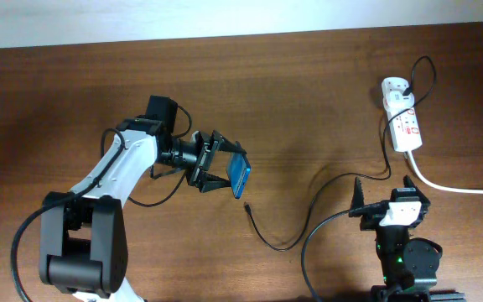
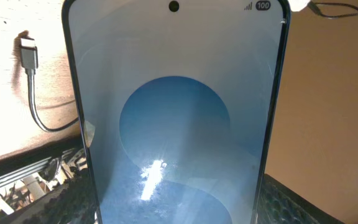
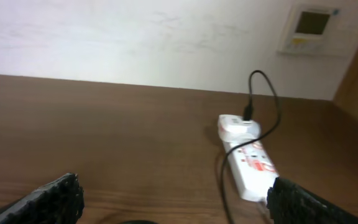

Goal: Plug charger to phone and switch on socket
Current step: 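Raise the right gripper and move it toward the held phone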

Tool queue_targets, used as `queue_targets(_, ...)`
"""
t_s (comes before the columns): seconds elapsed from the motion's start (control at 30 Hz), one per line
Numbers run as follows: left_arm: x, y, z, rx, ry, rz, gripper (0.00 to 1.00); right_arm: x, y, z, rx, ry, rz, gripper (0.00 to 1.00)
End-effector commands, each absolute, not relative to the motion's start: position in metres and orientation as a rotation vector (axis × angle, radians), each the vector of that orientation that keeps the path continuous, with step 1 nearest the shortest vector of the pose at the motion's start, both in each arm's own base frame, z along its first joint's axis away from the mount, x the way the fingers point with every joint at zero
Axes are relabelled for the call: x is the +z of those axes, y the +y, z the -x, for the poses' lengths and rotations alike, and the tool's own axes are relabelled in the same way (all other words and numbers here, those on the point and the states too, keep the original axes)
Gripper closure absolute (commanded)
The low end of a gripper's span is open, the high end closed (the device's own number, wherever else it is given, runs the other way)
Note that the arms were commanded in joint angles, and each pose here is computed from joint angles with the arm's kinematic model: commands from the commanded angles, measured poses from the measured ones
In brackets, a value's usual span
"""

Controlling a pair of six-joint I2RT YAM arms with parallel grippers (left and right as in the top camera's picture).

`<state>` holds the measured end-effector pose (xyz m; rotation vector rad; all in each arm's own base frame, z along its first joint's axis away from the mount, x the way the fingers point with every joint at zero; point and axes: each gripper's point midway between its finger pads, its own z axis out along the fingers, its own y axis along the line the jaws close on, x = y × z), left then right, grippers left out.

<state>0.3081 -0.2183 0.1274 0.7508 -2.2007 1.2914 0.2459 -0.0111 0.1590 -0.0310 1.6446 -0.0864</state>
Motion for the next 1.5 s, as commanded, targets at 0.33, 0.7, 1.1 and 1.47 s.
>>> queue_targets(0.33, 0.159, -0.225, -0.321, 1.412, -2.183, -0.725, 0.48, 0.247, 0.023, -0.204, 0.159, 1.64, 0.072, 0.01)
queue_targets(0.7, 0.208, -0.219, -0.365, 1.519, -2.481, -0.703, 0.49, 0.244, 0.053, -0.187, 0.409, 1.738, 0.086, 0.01)
queue_targets(1.1, 0.262, -0.195, -0.374, 1.56, -2.736, -0.84, 0.54, 0.232, 0.095, -0.198, 0.76, 1.943, 0.164, 0.01)
queue_targets(1.47, 0.248, -0.189, -0.383, 1.426, -2.829, -1.021, 0.55, 0.224, 0.127, -0.222, 1.242, 2.106, 0.037, 0.01)
